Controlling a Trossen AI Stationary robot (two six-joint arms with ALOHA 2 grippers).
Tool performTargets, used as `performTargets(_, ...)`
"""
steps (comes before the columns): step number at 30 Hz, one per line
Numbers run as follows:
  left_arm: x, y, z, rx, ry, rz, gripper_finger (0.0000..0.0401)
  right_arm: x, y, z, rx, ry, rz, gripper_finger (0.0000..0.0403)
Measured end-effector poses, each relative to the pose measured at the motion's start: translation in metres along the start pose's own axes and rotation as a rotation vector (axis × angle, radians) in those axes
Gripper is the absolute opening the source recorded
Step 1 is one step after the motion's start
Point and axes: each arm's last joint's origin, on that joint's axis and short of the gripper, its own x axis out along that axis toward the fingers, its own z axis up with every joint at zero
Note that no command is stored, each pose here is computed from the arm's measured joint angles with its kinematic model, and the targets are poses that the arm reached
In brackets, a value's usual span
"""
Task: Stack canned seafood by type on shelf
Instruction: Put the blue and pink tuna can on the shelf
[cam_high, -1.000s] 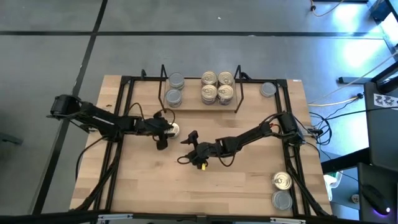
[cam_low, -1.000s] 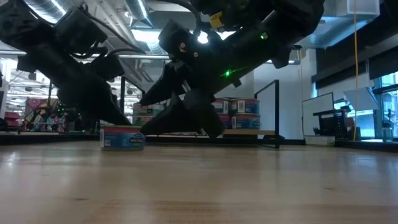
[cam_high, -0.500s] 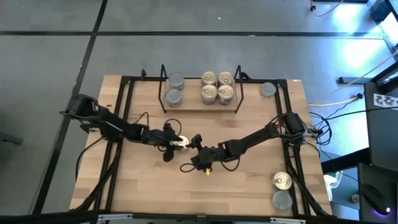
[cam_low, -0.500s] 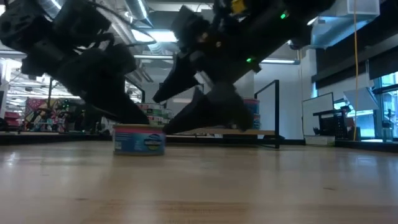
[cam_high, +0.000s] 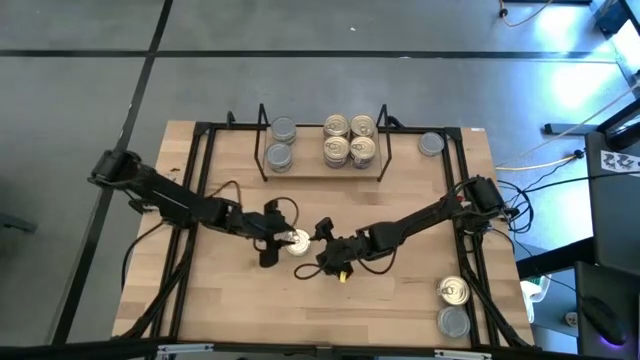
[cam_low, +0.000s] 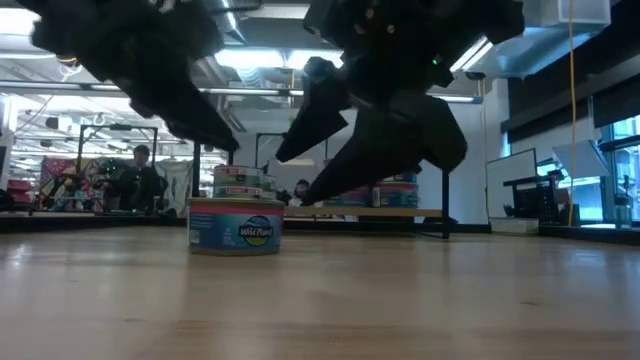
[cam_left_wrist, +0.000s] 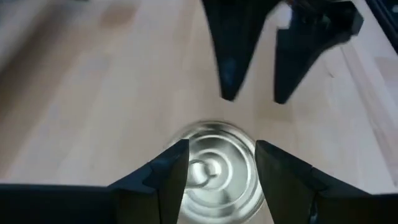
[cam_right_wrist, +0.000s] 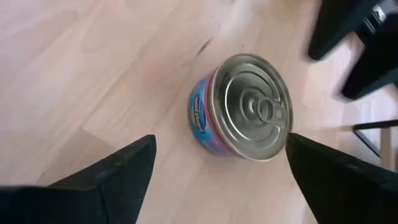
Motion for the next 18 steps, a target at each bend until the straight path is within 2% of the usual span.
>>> performTargets(4, -0.011, 0.007, -0.014, 0.026, -0.031, 0.054, 0.0182, 0.003, -0.006, 0.002, 0.04, -0.107, -0.014, 0.0353)
performTargets(10, -0.007, 0.018, -0.043, 0.003, -0.1, 0.044, 0.0182, 0.01, -0.01, -0.002, 0.086, -0.246, -0.014, 0.0353)
performTargets(15, -0.006, 0.019, -0.051, -0.021, -0.227, -0.009, 0.0182, 0.029, -0.005, -0.014, 0.087, -0.229, 0.007, 0.0353)
performTargets(18, -0.002, 0.018, -0.052, 0.002, -0.228, -0.033, 0.0182, 0.033, -0.004, -0.015, 0.089, -0.23, 0.005, 0.0353)
